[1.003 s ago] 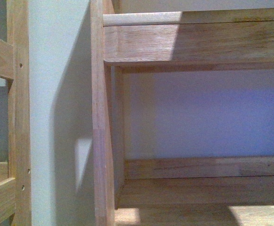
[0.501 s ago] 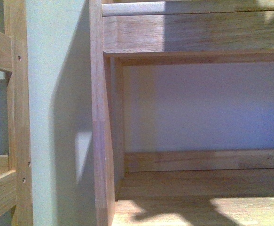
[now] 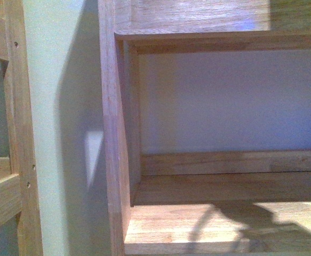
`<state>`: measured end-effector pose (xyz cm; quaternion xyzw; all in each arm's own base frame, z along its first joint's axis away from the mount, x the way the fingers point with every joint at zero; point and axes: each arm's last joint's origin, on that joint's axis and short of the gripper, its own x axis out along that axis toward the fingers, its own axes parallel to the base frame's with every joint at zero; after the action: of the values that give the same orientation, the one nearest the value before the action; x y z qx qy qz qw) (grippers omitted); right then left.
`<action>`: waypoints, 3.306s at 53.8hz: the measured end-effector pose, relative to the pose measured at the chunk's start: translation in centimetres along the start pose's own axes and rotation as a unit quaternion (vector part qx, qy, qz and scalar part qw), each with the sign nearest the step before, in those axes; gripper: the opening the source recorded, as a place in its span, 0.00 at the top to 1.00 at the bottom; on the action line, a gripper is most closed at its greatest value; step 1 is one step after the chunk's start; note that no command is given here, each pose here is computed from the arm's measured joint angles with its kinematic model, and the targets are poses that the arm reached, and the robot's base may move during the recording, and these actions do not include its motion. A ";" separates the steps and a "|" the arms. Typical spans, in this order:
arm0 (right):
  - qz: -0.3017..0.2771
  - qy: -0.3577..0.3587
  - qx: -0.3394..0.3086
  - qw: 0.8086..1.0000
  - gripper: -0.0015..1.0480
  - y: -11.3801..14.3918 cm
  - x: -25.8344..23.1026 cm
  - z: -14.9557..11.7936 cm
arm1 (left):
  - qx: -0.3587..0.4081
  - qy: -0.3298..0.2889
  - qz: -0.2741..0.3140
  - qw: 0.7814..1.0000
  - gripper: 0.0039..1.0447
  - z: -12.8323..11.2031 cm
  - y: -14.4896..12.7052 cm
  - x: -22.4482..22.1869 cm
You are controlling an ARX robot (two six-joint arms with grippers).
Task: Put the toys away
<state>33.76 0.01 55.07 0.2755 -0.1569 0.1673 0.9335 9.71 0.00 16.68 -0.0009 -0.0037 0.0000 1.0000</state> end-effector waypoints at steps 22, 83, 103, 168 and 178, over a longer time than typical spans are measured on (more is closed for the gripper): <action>0.032 0.051 0.002 0.998 0.83 0.7 3.3 -3.3 | 0.000 0.000 0.000 1.000 0.05 0.0 0.0 0.0; 0.050 0.059 0.003 0.997 0.35 0.5 6.4 -6.2 | 0.000 0.000 0.000 1.000 0.05 0.0 0.0 0.0; 0.049 0.001 -0.040 0.998 0.00 1.0 4.8 -4.4 | 0.000 0.000 0.000 1.000 0.05 0.0 0.0 0.0; -0.052 -0.020 -0.197 0.979 0.00 0.8 -17.0 -4.7 | 0.000 0.000 0.000 1.000 0.05 0.0 0.0 0.0; -0.067 0.015 -0.235 0.970 0.00 0.2 -20.7 -7.8 | 0.000 0.000 0.000 1.000 0.05 0.0 0.0 0.0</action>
<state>16.68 -0.10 40.96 0.0559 -0.1586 0.0669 0.9835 9.71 0.00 16.68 -0.0009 -0.0037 0.0000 1.0000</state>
